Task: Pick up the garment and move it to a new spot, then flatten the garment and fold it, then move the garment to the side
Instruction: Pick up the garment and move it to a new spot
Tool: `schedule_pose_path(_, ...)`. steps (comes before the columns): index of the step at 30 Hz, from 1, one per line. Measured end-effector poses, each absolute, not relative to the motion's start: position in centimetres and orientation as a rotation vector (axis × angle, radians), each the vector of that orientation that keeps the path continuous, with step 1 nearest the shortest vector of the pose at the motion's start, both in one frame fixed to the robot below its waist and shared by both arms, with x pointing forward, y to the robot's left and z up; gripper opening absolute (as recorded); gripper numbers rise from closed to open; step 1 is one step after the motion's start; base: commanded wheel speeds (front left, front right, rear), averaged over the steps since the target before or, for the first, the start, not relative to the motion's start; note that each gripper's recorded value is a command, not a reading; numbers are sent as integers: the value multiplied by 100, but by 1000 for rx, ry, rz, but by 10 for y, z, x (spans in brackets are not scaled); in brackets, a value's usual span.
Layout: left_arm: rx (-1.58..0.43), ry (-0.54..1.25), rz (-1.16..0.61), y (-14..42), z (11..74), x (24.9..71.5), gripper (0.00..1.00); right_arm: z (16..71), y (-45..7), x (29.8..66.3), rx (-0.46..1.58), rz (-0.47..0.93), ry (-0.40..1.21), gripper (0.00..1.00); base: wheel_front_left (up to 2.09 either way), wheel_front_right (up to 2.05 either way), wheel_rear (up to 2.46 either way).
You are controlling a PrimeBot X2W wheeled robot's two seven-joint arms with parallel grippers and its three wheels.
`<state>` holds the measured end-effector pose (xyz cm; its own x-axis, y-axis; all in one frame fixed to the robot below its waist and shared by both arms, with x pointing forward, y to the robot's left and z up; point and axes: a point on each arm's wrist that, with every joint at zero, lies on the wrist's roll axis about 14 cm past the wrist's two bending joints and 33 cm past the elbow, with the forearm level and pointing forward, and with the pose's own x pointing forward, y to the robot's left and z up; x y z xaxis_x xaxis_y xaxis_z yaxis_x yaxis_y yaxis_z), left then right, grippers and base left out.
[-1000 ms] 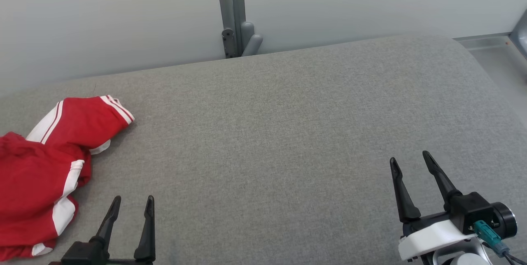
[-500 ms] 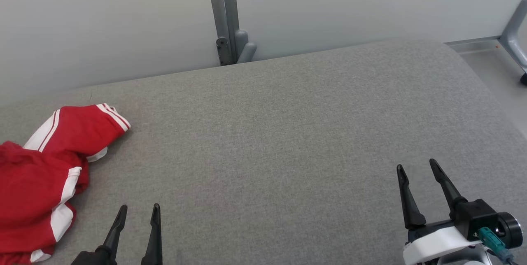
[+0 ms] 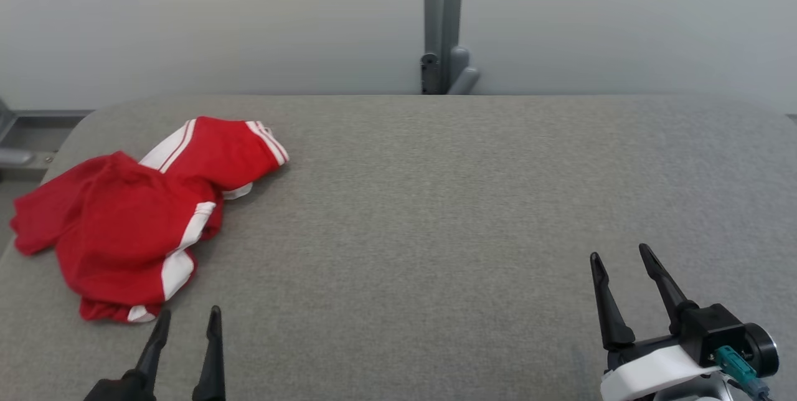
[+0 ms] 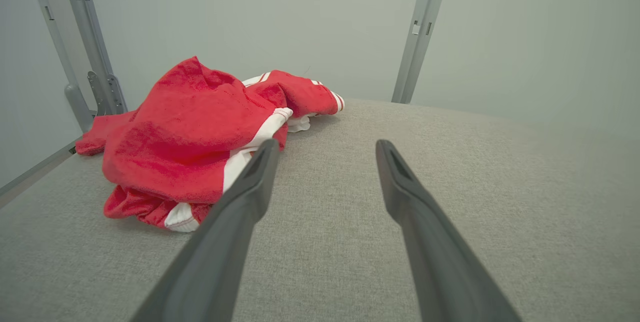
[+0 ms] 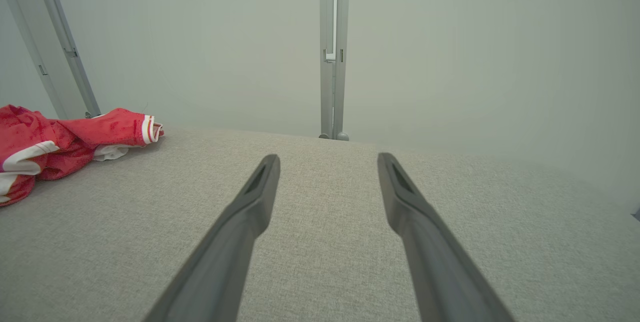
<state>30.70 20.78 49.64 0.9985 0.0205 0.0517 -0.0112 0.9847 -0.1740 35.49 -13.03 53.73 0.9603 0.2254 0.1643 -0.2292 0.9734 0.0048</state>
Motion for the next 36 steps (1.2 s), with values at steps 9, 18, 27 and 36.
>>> schedule_pose_path(9,-158,-94,310,291,499,243,100,546,-38,370,50,495,-178,100,0,0,0)
schedule_pose_path(18,-195,-100,402,307,494,216,100,541,-1,371,55,602,-160,100,0,0,0)
schedule_pose_path(27,-415,-56,361,311,496,296,100,549,9,404,-8,662,-215,100,0,0,0)
schedule_pose_path(36,-518,211,425,343,449,374,100,506,18,448,10,694,-145,100,0,0,0)
